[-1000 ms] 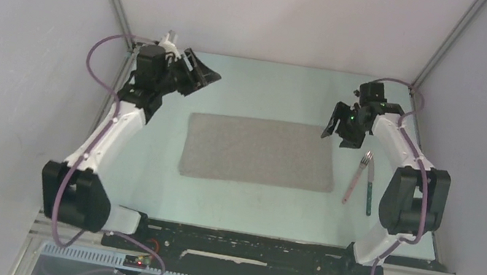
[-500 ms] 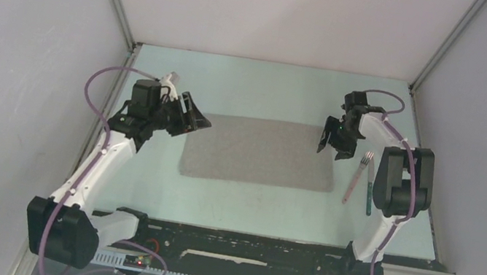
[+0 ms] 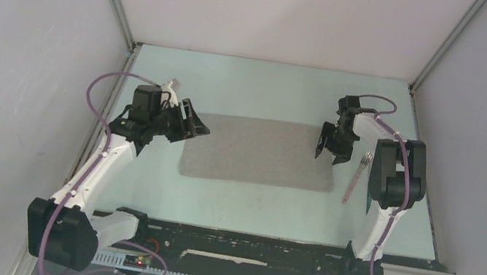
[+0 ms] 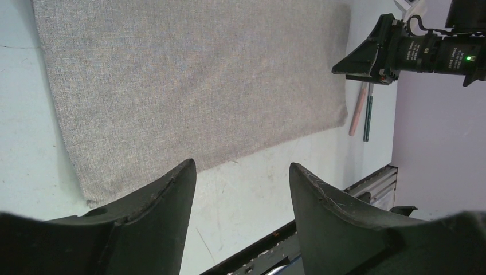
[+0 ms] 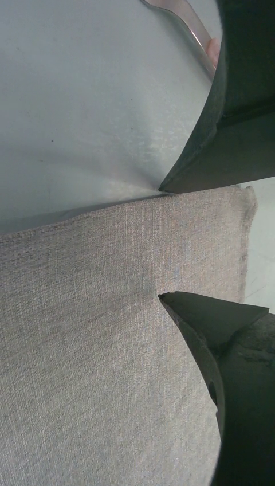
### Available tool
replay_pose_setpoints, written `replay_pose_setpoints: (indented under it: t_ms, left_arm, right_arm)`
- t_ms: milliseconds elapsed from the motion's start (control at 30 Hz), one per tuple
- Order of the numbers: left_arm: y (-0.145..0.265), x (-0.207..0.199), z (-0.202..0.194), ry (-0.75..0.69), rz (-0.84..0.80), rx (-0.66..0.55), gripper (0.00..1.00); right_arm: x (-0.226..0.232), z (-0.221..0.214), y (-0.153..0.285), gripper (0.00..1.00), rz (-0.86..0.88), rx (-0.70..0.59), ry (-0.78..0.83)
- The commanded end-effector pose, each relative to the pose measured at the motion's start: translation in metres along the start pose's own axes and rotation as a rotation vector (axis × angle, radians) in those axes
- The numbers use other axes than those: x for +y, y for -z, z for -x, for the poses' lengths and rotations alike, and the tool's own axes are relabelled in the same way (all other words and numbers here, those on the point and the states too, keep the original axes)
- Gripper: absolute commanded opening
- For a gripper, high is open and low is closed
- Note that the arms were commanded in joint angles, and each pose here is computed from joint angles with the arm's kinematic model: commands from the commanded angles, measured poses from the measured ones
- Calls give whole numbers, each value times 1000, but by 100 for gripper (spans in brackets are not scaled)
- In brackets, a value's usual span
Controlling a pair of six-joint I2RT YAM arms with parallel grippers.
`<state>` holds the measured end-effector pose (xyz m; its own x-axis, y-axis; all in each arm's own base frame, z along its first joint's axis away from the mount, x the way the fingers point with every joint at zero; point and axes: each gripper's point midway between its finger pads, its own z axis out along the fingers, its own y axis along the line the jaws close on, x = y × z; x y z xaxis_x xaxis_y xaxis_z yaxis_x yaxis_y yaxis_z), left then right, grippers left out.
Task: Fold the napkin into a case and place the utensils inside
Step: Pick up the rectangle-folded napkin from the center of the board.
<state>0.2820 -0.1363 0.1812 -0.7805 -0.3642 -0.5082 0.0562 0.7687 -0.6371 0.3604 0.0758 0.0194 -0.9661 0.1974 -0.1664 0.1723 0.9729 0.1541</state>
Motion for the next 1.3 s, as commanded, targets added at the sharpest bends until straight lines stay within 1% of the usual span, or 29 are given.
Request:
replay_pose_setpoints:
  t_ms: [0, 67, 133, 167, 200, 233, 300, 367, 533, 600, 633, 700, 767, 900, 1000, 1133, 1267]
  left_arm:
    - [6, -12, 11, -54, -35, -35, 67]
    - [6, -11, 12, -59, -30, -39, 67]
    - [6, -10, 12, -59, -23, -40, 67]
    - [6, -9, 12, -60, -20, -40, 67]
    - [6, -9, 12, -60, -21, -41, 67]
    - [7, -11, 13, -61, -23, -44, 67]
    - [9, -13, 15, -67, -26, -50, 67]
    - [12, -15, 18, -74, -22, -62, 68]
    - [19, -15, 25, -101, 7, -82, 68]
    - [19, -10, 23, -103, 25, -81, 68]
    - [19, -8, 22, -101, 33, -79, 68]
    - [17, 2, 18, -99, 63, -77, 68]
    - [14, 17, 15, -83, 111, -75, 68]
    - [4, 47, 7, -19, 188, -32, 73]
    - [-6, 69, 6, 49, 244, -11, 73]
    - [-27, 84, 8, 115, 264, -23, 72]
    - [-48, 88, 3, 169, 236, -17, 70]
  right_arm:
    - [-1, 1, -9, 73, -34, -5, 13]
    - [-2, -1, -13, 73, -58, 0, 19]
    - [-2, -3, -15, 70, -77, 2, 23]
    - [-2, -4, -15, 66, -85, 1, 17]
    - [0, -4, -16, 61, -88, 1, 21]
    - [2, -5, -17, 55, -89, 0, 25]
    - [6, -9, -20, 49, -90, 10, 28]
    - [4, -7, -20, 43, -129, -10, 40]
    - [7, -2, -18, 22, -123, -37, 45]
    - [10, 3, -16, 6, -105, -54, 57]
    - [12, 5, -14, 0, -93, -66, 67]
    - [16, 9, -8, 0, -68, -83, 89]
    - [26, 12, 1, 0, -1, -97, 112]
    - [31, 9, 12, 0, 143, -77, 67]
    - [33, 11, 20, 0, 233, -89, 32]
    - [32, 16, 29, 0, 290, -102, 15]
    - [16, 29, 42, 0, 304, -143, -27]
